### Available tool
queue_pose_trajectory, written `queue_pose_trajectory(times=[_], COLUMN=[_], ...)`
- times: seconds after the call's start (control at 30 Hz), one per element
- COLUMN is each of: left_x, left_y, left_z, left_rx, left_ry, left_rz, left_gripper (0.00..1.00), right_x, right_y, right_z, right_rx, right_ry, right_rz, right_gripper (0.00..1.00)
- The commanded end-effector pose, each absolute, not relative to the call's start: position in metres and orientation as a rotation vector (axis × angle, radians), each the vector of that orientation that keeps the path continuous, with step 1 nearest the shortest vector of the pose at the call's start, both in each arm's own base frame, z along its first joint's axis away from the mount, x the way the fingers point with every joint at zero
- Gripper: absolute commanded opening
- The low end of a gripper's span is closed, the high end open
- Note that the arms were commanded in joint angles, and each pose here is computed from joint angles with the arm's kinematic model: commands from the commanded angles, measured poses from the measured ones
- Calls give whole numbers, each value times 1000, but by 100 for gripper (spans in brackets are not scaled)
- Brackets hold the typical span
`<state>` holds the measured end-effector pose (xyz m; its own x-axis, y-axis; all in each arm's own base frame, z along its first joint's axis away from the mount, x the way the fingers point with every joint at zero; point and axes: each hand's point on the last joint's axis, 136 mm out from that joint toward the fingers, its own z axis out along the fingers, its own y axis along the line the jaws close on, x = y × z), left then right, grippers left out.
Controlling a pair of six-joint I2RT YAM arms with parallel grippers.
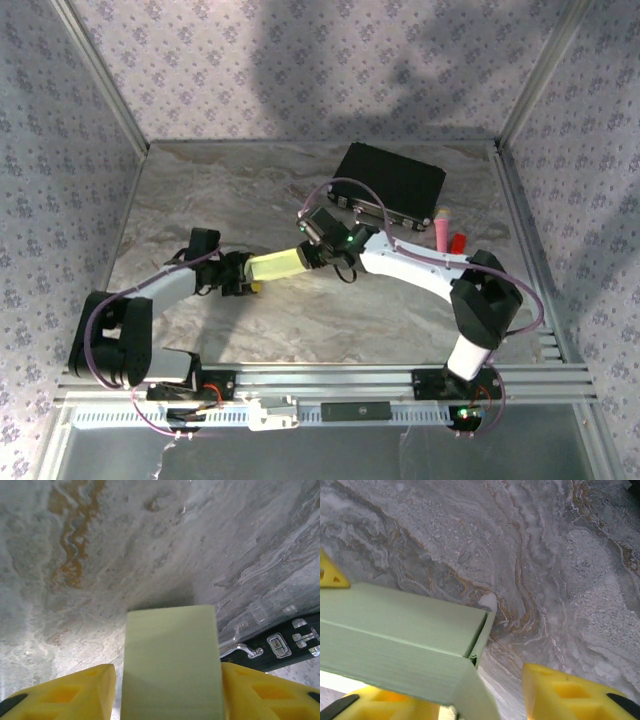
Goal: Fold the paper box
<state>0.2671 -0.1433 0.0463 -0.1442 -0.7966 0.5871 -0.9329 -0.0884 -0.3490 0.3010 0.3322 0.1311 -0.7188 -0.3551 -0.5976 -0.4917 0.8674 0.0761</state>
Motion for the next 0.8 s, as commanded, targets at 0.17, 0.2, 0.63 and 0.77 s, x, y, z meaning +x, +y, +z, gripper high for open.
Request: queue_pose_trajectory(times=[0.17, 0.2, 0.63, 0.77], left_x=[275, 279, 283, 283], left_y=[-132, -131, -93, -88], left_z=[50, 55, 116, 133], left_rx=[1897, 1883, 1561, 1438], left_ry=[-2039, -2054, -2680, -2829], left_rz=[1097, 1134, 1134, 1111], left_gripper=[68, 72, 83, 83], right_x=[310, 310, 319, 319], right_y=[334, 333, 337, 333], right_z=[129, 128, 129, 134], right_rx=[-569, -564, -571, -552], right_ry=[2493, 2498, 2515, 2508], right_rz=[307, 307, 304, 322], right_gripper=[43, 43, 39, 43])
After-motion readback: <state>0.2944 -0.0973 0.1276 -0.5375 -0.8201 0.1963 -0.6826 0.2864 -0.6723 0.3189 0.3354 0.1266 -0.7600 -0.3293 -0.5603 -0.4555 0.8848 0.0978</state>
